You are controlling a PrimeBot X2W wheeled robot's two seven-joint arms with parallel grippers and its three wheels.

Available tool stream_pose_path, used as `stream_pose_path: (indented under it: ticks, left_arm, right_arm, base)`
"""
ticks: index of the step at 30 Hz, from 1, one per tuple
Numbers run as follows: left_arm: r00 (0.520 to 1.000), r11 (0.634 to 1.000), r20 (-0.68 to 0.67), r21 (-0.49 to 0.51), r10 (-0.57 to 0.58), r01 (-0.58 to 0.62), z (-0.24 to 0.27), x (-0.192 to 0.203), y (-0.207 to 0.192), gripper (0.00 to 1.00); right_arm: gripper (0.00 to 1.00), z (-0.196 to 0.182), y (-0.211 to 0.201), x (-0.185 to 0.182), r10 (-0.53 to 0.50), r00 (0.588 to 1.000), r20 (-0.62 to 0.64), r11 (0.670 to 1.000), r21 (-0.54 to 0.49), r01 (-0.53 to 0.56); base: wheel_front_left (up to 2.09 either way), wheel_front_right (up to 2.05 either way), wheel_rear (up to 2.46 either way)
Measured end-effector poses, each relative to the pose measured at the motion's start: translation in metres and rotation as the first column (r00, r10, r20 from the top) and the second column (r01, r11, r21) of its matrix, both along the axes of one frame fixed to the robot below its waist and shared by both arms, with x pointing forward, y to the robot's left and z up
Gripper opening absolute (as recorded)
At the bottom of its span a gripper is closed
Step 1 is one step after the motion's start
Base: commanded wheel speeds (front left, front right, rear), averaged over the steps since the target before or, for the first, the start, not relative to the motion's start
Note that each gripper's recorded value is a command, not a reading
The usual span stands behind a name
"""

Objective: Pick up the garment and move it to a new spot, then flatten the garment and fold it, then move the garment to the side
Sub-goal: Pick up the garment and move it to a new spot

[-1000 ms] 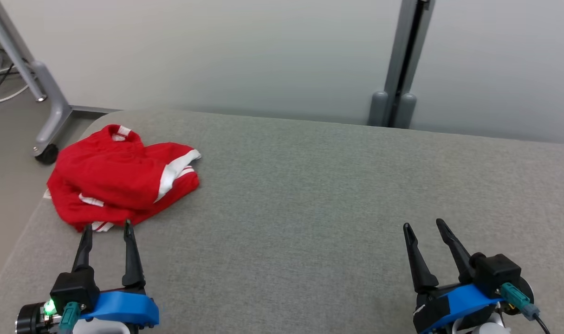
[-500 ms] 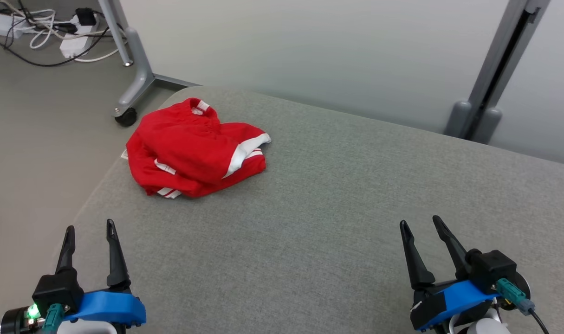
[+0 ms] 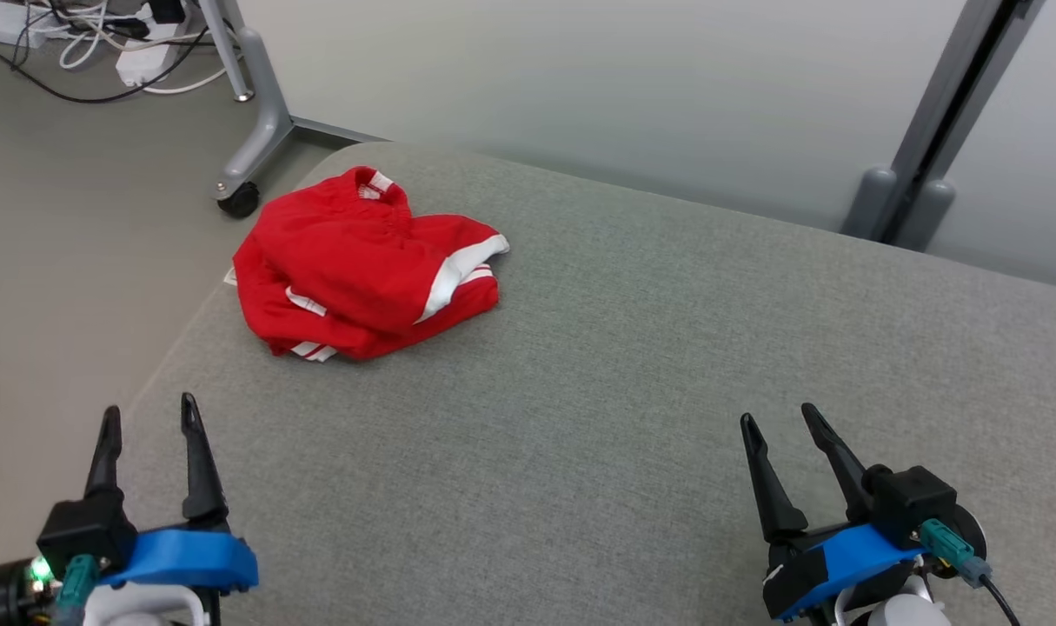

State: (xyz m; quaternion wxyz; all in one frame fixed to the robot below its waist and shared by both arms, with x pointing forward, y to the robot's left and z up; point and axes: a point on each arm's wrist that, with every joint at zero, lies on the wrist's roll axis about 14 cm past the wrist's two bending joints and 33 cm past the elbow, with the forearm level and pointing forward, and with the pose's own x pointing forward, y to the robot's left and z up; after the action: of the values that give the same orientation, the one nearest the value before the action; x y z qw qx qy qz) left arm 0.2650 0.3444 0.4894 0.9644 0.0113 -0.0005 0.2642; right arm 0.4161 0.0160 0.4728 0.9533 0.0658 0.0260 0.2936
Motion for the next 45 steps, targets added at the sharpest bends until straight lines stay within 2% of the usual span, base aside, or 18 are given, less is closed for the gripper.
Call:
stream_pose_path:
  ticks: [5,13,17,22,28,32,40,41,42,43,45]
  left_arm:
    - [0.997,0.996,0.050,0.059,-0.064,0.061,0.028,0.039,0.007,1.00]
    - [0.977,0.975,0.102,0.144,-0.186,0.170,0.074,0.128,0.014,1.00]
    - [0.971,0.965,0.066,0.141,-0.232,0.221,0.073,0.169,0.012,1.00]
    - [0.967,0.966,-0.059,0.061,-0.247,0.251,0.038,0.199,0.016,1.00]
    - [0.928,0.961,-0.248,-0.067,-0.276,0.268,-0.028,0.206,0.009,1.00]
    - [0.876,0.952,-0.374,-0.150,-0.304,0.266,-0.072,0.195,0.000,1.00]
    - [0.788,0.941,-0.519,-0.238,-0.332,0.240,-0.114,0.177,-0.009,1.00]
    - [0.784,0.940,-0.523,-0.245,-0.334,0.237,-0.116,0.177,-0.009,0.91]
    - [0.779,0.940,-0.531,-0.251,-0.335,0.233,-0.118,0.177,-0.009,0.36]
    - [0.772,0.939,-0.539,-0.255,-0.337,0.232,-0.120,0.176,-0.010,0.00]
    - [0.766,0.938,-0.547,-0.264,-0.339,0.226,-0.124,0.174,-0.011,0.00]
  right_arm:
    - [1.00,-0.005,-0.017,0.007,-0.047,0.999,0.002,0.999,-0.019,0.047]
    - [1.00,-0.015,-0.059,0.028,-0.159,0.987,0.010,0.986,-0.050,0.160]
    - [1.00,-0.024,-0.085,0.035,-0.227,0.974,0.003,0.971,-0.074,0.227]
    - [1.00,-0.037,-0.110,0.038,-0.289,0.957,-0.015,0.953,-0.099,0.286]
    - [1.00,-0.045,-0.123,0.041,-0.321,0.947,-0.025,0.942,-0.115,0.316]
    - [1.00,-0.048,-0.125,0.044,-0.328,0.944,-0.029,0.939,-0.118,0.322]
    - [1.00,-0.047,-0.123,0.045,-0.322,0.947,-0.026,0.941,-0.116,0.317]
    - [1.00,-0.046,-0.123,0.046,-0.323,0.946,-0.024,0.941,-0.114,0.318]
    - [1.00,-0.045,-0.123,0.046,-0.324,0.946,-0.022,0.941,-0.113,0.319]
    - [1.00,-0.045,-0.124,0.046,-0.325,0.946,-0.022,0.941,-0.112,0.320]
    - [1.00,-0.044,-0.125,0.045,-0.327,0.945,-0.021,0.940,-0.113,0.323]
  base:
    - [0.00,0.00,0.00]
    - [0.00,0.00,0.00]
    - [0.00,0.00,0.00]
    - [0.00,0.00,0.00]
    - [0.00,0.00,0.00]
    - [0.00,0.00,0.00]
    - [0.00,0.00,0.00]
    - [0.00,0.00,0.00]
    - [0.00,0.00,0.00]
    - [0.00,0.00,0.00]
    - [0.00,0.00,0.00]
